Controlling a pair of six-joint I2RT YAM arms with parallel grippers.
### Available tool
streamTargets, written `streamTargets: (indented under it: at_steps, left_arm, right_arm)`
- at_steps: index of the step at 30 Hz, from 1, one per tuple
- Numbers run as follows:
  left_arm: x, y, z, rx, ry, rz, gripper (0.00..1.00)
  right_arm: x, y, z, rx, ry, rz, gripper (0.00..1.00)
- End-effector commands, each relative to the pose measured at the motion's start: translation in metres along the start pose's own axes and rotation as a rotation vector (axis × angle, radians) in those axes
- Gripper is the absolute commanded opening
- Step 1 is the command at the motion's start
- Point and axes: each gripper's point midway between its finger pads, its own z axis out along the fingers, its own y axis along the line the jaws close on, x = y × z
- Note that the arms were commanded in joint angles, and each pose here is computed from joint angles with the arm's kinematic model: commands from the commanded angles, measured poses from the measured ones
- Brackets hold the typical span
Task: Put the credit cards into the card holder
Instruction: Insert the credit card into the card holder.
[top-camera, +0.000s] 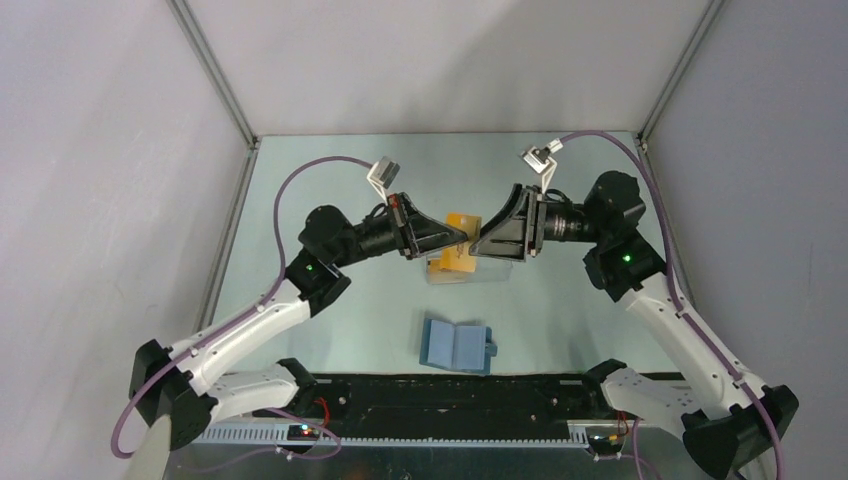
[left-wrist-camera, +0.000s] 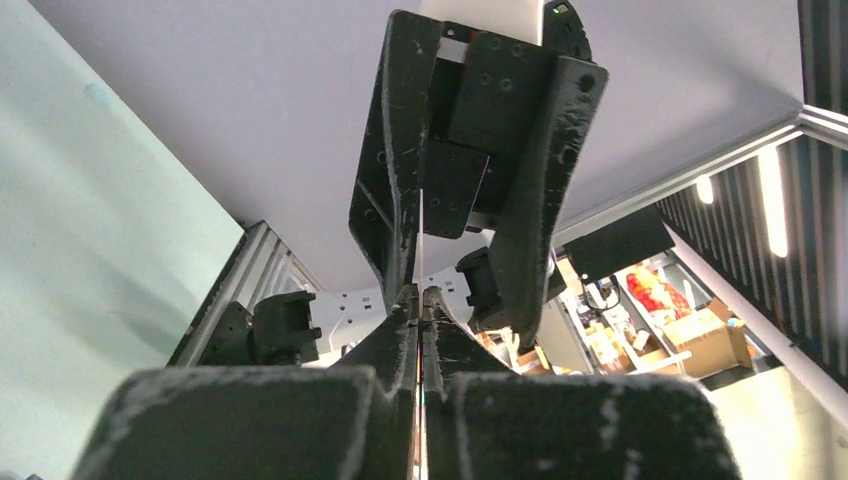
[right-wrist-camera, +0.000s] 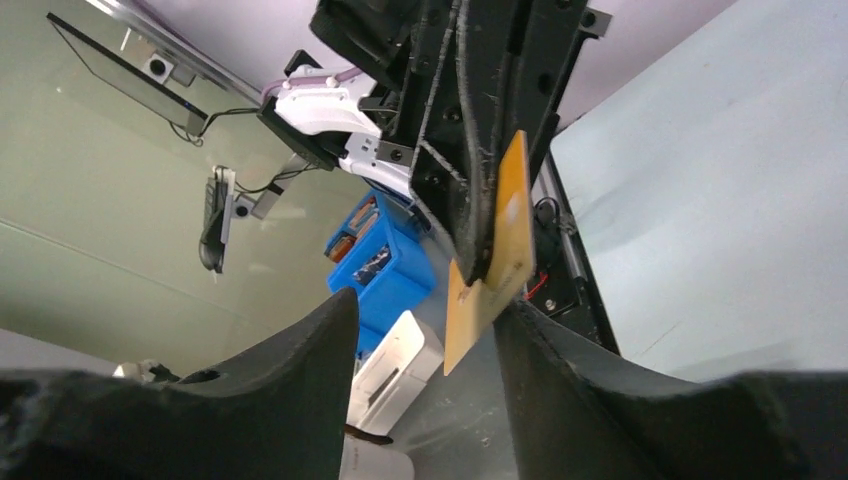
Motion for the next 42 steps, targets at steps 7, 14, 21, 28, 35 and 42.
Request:
streamTargets:
  at_steps: [7,14,21,28,35,42]
  left_arm:
    - [-0.008,-0.007,-0.005,0.0,-0.051,0.068,0.0]
    - [-0.006,-0.004,-0.006,-0.008,-0.052,0.068,0.03]
    - [0.001,0.035,-0.023,-0.134,-0.09,0.101,0.69]
    - [0.042,0.156,-0.094,-0.631,-0.126,-0.009,0.73]
    - [0.102,0.213,-0.129,-0.813,-0.015,-0.151,0.73]
    - [0.138,0.246,-0.128,-0.947,0.137,-0.141,0.72]
  right_arm:
    - [-0.003,0.012,0.011,-0.044,-0.007,-0.008,0.3]
    - [0.001,0.01,0.014,-0.045,0.011,-0.003,0.0]
    - [0.02,-0.027,0.008,0.118,0.038,0.071,0.0]
    - [0.09,-0.095,-0.017,0.352,0.144,0.196,0.0]
    - [0.162,-0.141,-0.038,0.463,0.18,0.359,0.0]
    - [0.203,-0.176,-0.044,0.548,0.179,0.446,0.0]
